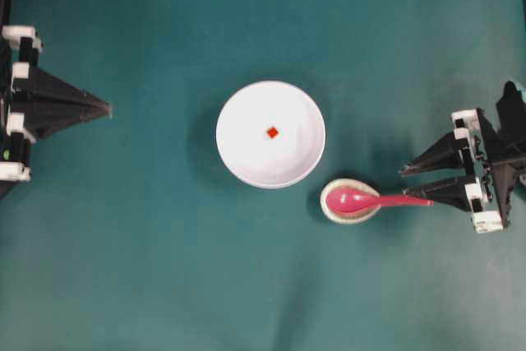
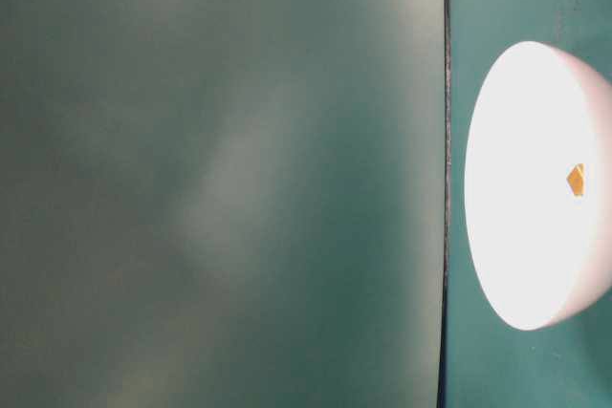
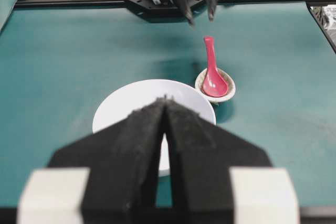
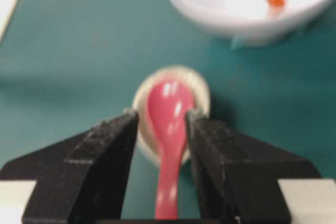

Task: Grip the spoon and scoop the red block from the bowl with right arm.
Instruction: 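Move the right gripper to the pink spoon handle and close on it, then lift the pink spoon from the rest and swing it over the bowl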

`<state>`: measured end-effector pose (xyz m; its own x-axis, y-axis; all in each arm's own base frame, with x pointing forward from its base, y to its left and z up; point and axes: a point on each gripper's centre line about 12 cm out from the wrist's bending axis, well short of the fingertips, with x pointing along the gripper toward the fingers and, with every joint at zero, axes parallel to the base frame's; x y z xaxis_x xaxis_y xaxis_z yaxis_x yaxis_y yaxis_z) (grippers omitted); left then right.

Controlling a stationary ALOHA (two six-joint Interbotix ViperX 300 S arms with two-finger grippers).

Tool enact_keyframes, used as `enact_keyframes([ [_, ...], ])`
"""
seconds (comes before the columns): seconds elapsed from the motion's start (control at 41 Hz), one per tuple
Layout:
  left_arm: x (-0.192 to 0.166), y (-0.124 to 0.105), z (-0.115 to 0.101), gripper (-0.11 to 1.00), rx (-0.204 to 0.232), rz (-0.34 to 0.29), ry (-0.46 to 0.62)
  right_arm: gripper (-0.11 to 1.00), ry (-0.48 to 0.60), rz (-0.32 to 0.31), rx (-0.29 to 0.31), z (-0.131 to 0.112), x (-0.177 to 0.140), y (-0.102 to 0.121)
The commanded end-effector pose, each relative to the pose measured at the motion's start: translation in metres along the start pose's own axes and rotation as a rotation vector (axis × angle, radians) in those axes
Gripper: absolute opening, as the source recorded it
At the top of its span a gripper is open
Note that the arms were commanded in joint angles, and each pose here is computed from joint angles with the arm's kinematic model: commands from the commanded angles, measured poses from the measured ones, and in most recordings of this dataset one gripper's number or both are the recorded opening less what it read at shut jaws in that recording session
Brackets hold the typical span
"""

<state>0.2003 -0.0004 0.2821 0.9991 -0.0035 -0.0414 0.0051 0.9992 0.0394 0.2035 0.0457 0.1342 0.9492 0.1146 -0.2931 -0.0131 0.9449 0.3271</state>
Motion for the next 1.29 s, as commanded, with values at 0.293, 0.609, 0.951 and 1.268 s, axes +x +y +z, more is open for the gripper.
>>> enact_keyframes([
  [0.293,0.002,0.0,0.008,0.0,0.005,-0.001,-0.022,0.46,0.057,-0.02,-0.055,-0.037,0.004,-0.001],
  [0.609,0.002,0.0,0.007,0.0,0.005,-0.001,-0.015,0.47,0.073,-0.038,-0.078,-0.052,0.008,0.005],
  [0.951,0.002,0.0,0.006,0.0,0.005,0.0,-0.014,0.45,0.059,-0.043,-0.088,-0.052,0.008,0.003],
  [1.268,0.002,0.0,0.007,0.0,0.005,-0.002,-0.014,0.25,0.068,-0.042,-0.113,-0.053,0.009,0.004],
])
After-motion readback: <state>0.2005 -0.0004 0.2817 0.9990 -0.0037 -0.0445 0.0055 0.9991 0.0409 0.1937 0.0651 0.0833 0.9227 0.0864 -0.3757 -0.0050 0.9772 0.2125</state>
